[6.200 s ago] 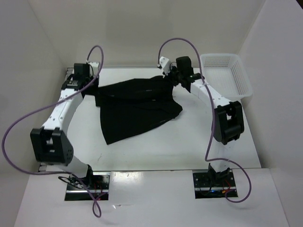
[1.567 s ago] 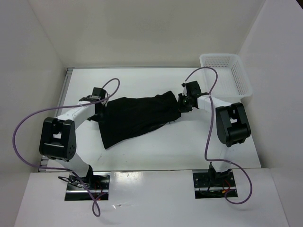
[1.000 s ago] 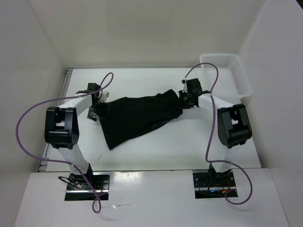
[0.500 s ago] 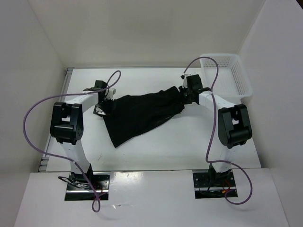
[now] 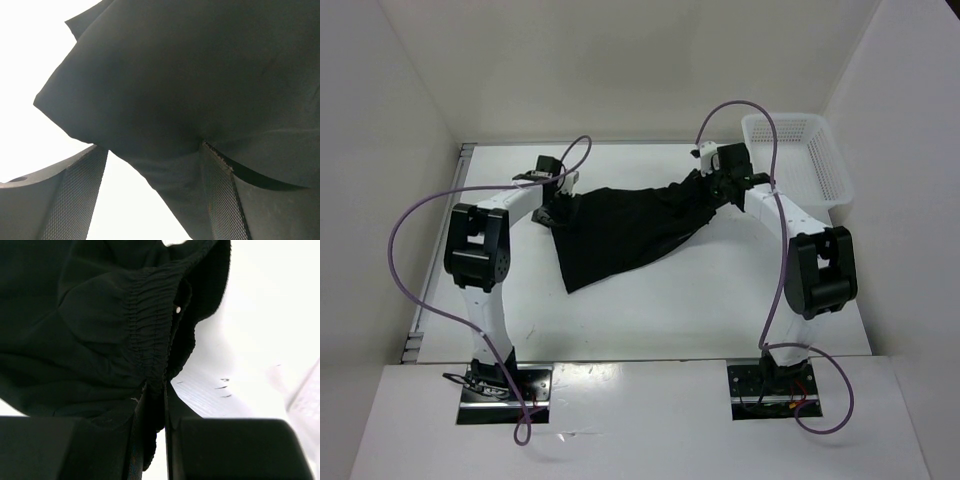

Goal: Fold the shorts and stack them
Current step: Fold the shorts

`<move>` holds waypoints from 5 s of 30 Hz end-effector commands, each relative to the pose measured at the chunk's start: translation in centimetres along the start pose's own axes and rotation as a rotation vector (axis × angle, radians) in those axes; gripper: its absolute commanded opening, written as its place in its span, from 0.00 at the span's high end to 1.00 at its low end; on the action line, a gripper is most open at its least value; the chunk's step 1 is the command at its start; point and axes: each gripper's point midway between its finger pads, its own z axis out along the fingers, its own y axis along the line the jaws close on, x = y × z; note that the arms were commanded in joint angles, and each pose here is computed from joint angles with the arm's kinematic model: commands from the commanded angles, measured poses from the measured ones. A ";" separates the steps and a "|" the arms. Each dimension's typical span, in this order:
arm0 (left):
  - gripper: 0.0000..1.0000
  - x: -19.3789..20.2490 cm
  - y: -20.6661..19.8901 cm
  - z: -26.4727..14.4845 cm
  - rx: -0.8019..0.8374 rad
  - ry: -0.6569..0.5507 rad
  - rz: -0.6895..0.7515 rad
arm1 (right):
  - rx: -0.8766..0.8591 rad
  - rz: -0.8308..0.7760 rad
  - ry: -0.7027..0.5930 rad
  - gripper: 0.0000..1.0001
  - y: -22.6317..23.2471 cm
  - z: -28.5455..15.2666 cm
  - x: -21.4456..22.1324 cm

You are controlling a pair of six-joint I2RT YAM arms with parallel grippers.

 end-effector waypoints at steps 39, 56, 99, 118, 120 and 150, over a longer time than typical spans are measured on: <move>0.16 -6.8 -22.1 -2.7 0.295 -0.166 0.376 | 0.001 -0.092 -0.130 1.00 0.3 -3.6 -3.9; 0.12 2.5 -28.4 -3.4 0.483 0.008 0.497 | 0.036 -0.094 -0.149 1.00 -0.4 -3.5 -4.6; 0.19 3.9 -3.6 -2.3 -0.009 -0.012 0.101 | 0.238 -0.199 -0.216 1.00 -4.4 -5.4 -8.0; 0.10 -0.4 -5.8 0.3 0.242 0.007 0.040 | 0.293 -0.214 -0.236 1.00 -5.5 -6.4 -9.4; 0.16 -0.1 -6.3 1.8 0.275 0.039 0.035 | 0.299 -0.215 -0.254 1.00 -5.6 -6.8 -10.5; 0.58 -1.8 -6.5 2.8 0.365 0.034 0.003 | -0.113 -0.382 -0.234 1.00 24.6 4.4 -11.5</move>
